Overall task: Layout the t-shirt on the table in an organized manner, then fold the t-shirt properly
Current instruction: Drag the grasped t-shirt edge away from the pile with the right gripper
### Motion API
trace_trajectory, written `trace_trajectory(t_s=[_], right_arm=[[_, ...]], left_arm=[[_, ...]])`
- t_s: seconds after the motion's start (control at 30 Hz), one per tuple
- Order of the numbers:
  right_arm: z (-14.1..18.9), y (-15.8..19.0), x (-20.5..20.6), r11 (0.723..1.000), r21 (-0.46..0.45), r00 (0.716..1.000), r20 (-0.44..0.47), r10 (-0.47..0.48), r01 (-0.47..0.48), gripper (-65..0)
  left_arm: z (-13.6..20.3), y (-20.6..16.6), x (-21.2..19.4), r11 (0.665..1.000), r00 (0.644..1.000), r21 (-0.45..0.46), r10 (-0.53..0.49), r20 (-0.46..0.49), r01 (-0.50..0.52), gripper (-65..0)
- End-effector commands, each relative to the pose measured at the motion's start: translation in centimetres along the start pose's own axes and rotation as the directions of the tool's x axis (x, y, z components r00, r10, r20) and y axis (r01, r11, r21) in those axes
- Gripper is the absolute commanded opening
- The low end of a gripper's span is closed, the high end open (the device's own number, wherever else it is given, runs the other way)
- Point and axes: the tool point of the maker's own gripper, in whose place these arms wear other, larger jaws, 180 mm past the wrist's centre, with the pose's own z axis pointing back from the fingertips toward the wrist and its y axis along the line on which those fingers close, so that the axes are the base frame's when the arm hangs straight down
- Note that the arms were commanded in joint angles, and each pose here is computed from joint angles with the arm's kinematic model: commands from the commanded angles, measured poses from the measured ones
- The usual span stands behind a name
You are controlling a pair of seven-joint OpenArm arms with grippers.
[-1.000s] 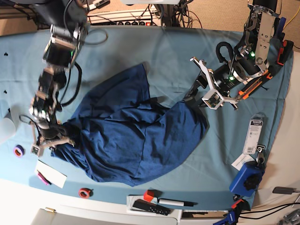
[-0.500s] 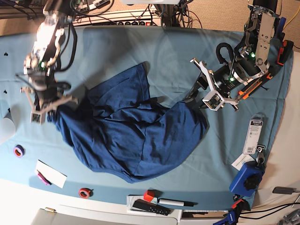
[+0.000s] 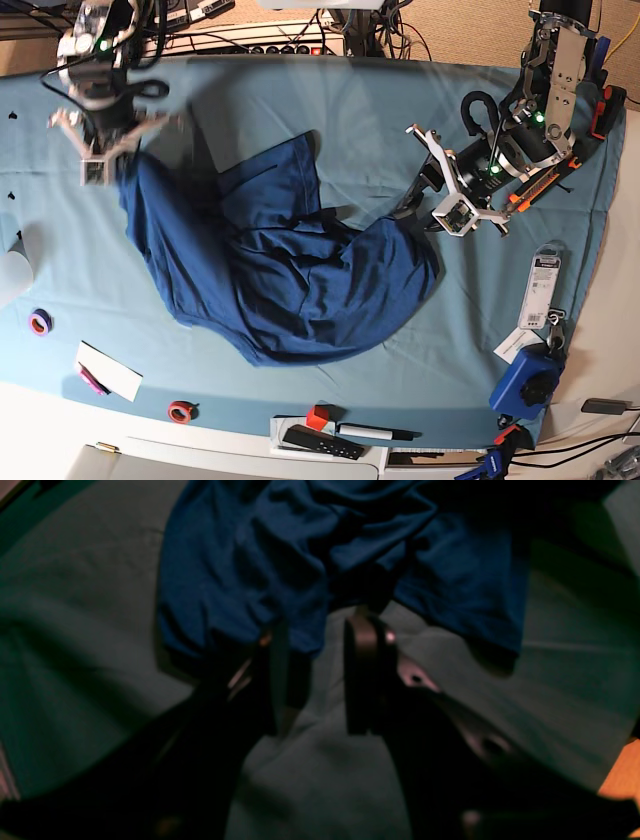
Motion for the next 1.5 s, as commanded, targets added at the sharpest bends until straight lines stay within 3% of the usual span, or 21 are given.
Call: trace_trajectory(t_s=[0.0,0.17,0.27,0.37,0.4,0.5,0.53,0.63,0.83,1.03,1.13,1.3,1.47], right_arm=[[0.4,-0.1,0.1,1.0,-0.003,1.0,0.006,0.01,-0.01,-65.0],[1.4,2.8,-3.4,0.986,0.154,0.993,-0.109,-0.039,0.055,-65.0],[1.5,3.4,-3.1,0.98,0.183,0.994,-0.092,-0.056,0.072,-65.0],[1.3,3.7,-1.4,0.976,0.207,0.997,-0.017,-0.07,0.072,-65.0],[1.4,4.2,-0.7,0.97,0.235,0.997,0.01,-0.07,0.065,-62.6],[1.7,5.9,1.7,0.943,0.333,0.992,0.111,-0.052,0.012,-42.8],[1.8,6.0,2.6,0.94,0.342,0.987,0.154,-0.05,-0.006,-40.0],[1.7,5.1,6.0,0.954,0.3,0.958,0.278,-0.07,-0.017,-39.9],[1.4,1.1,12.4,0.992,0.12,0.872,0.481,-0.093,0.039,-39.9],[-9.4,-1.2,12.3,0.967,0.139,0.91,0.33,-0.249,0.214,-39.9],[-13.9,-1.3,12.9,0.936,0.181,0.908,0.247,-0.339,0.301,-39.9],[-18.9,0.5,13.8,0.893,0.279,0.911,0.116,-0.396,0.353,-39.8],[-22.4,3.1,12.4,0.853,0.344,0.913,-0.041,-0.405,0.393,-35.8]], left_arm=[[0.2,0.3,1.3,1.0,0.999,0.003,-0.014,0.044,0.014,-45.4],[0.2,0.4,1.0,1.0,0.999,0.004,-0.013,0.033,0.013,-45.4],[0.2,0.4,1.0,1.0,0.999,0.004,-0.012,0.033,0.012,-45.4],[0.2,0.4,1.0,1.0,0.999,0.004,-0.013,0.033,0.013,-45.4],[0.2,0.4,1.0,1.0,0.999,0.004,-0.013,0.033,0.013,-45.4],[0.2,0.4,1.0,1.0,0.999,0.004,-0.012,0.033,0.012,-45.4],[0.2,0.4,1.0,1.0,0.999,0.004,-0.013,0.033,0.013,-45.4],[0.2,0.4,1.0,1.0,0.999,0.004,-0.012,0.032,0.012,-45.4],[0.2,0.4,1.0,1.0,0.999,0.004,-0.012,0.033,0.012,-45.4],[0.2,0.4,0.9,1.0,0.999,0.004,-0.011,0.031,0.011,-45.4],[0.2,0.4,0.9,1.0,0.999,0.004,-0.012,0.032,0.011,-45.4],[0.2,0.5,0.8,1.0,1.0,0.005,-0.01,0.028,0.01,-45.4],[0.1,0.6,0.3,1.0,1.0,0.006,0.0,0.017,0.0,-45.4]])
